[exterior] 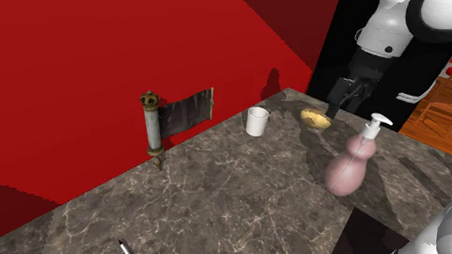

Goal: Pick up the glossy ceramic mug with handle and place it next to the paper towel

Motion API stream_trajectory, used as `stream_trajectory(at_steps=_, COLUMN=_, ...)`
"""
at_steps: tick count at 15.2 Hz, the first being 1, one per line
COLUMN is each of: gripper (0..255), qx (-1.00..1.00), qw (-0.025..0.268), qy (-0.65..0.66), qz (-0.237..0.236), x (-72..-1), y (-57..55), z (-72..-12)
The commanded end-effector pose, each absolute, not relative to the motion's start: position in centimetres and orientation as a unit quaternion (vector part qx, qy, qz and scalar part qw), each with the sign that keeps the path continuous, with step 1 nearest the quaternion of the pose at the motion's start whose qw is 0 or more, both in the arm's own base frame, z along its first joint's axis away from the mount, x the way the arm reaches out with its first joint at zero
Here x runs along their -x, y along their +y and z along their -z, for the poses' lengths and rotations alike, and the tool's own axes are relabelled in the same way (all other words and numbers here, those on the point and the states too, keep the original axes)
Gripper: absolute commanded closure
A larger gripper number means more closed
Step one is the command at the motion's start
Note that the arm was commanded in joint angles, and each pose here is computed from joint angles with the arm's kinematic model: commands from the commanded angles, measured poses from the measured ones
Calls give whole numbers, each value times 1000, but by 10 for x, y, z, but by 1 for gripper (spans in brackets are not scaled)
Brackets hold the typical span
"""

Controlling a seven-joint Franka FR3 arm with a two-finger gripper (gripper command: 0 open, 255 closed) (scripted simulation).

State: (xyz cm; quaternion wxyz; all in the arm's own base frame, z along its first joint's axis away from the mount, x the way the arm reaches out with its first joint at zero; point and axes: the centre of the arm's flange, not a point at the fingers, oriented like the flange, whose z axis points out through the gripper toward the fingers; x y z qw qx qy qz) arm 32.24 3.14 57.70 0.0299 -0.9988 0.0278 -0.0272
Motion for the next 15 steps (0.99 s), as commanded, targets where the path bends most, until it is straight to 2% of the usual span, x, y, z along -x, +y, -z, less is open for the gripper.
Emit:
stream_trajectory(at_steps=1, gripper=0, qx=999, qw=30, qy=28, qz=27, x=-322, y=31, z=-577)
stream_trajectory(at_steps=15, gripper=0, qx=998, qw=-4, qy=39, qz=50, x=-473, y=42, z=-481)
